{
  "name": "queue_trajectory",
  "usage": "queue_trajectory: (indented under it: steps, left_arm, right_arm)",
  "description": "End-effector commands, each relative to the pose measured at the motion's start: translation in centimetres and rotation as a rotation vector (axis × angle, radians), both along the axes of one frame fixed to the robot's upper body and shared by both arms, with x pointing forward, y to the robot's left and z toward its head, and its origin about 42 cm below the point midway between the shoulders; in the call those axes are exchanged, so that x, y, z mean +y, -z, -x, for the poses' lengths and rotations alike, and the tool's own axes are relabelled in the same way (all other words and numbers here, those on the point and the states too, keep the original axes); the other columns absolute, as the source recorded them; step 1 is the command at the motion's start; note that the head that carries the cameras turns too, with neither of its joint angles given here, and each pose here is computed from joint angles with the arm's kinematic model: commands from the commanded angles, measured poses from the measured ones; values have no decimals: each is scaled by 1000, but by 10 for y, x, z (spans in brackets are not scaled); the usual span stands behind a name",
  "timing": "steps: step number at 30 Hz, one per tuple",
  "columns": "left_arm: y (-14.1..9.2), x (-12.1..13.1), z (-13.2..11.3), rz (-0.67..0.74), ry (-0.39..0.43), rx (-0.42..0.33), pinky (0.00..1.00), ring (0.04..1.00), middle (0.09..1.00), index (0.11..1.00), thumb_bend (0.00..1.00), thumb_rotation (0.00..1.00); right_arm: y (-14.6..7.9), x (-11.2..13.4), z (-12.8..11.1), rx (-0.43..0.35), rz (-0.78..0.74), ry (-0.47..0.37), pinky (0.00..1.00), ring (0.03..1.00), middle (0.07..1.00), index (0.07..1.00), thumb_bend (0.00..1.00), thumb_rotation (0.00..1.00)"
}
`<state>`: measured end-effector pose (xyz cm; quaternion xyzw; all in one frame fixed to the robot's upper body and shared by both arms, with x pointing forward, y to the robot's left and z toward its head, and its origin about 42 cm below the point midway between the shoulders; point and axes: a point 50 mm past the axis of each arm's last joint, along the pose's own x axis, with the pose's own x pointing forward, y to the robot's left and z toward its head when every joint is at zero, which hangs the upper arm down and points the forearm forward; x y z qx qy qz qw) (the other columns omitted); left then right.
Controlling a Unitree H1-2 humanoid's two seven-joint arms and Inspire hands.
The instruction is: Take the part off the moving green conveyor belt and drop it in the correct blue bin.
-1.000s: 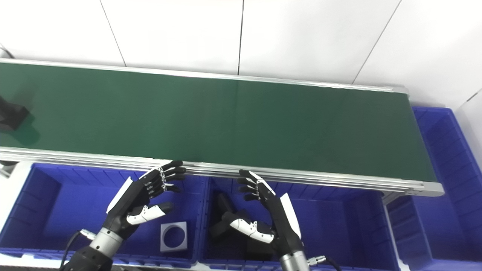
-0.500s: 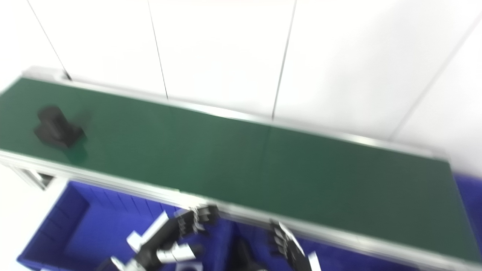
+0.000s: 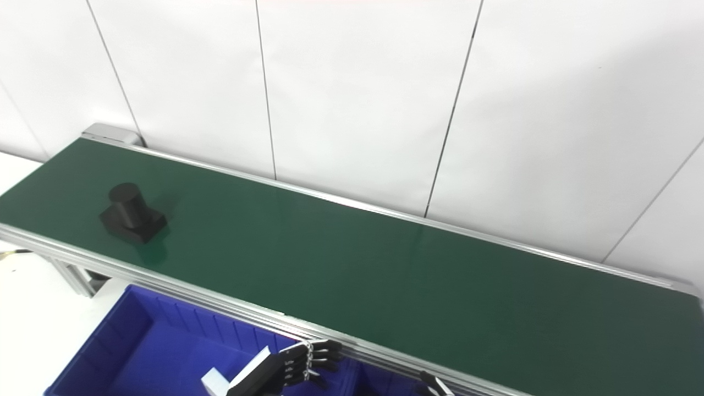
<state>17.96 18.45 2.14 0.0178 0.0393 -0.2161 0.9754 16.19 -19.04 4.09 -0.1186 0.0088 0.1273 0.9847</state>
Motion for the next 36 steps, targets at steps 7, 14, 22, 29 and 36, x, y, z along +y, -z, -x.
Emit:
queue_trajectory:
  steps: [7, 14, 22, 29, 36]
  left_arm:
    - [-6, -10, -13, 15, 1, -90, 606, 740, 781, 806, 852, 415]
    - [-3, -15, -14, 22, 1, -82, 615, 748, 789, 802, 865, 395]
    - [-1, -19, -15, 39, -6, -82, 614, 737, 779, 797, 875, 378]
    - [-1, -23, -16, 35, -5, -87, 604, 729, 775, 796, 872, 374]
    - [-1, -24, -17, 30, -2, -86, 609, 732, 777, 797, 870, 373]
  right_arm:
    - [-10, -6, -9, -86, -22, -1, 651, 745, 807, 872, 522, 456]
    - [-12, -11, -8, -88, -24, 5, 675, 756, 814, 889, 471, 415]
    - [-17, -16, -9, -103, -33, 6, 676, 756, 814, 891, 452, 374]
    - [-28, -19, -8, -138, -32, -3, 672, 756, 819, 892, 428, 359]
    - [-46, -18, -9, -180, -67, -30, 665, 755, 817, 893, 436, 337]
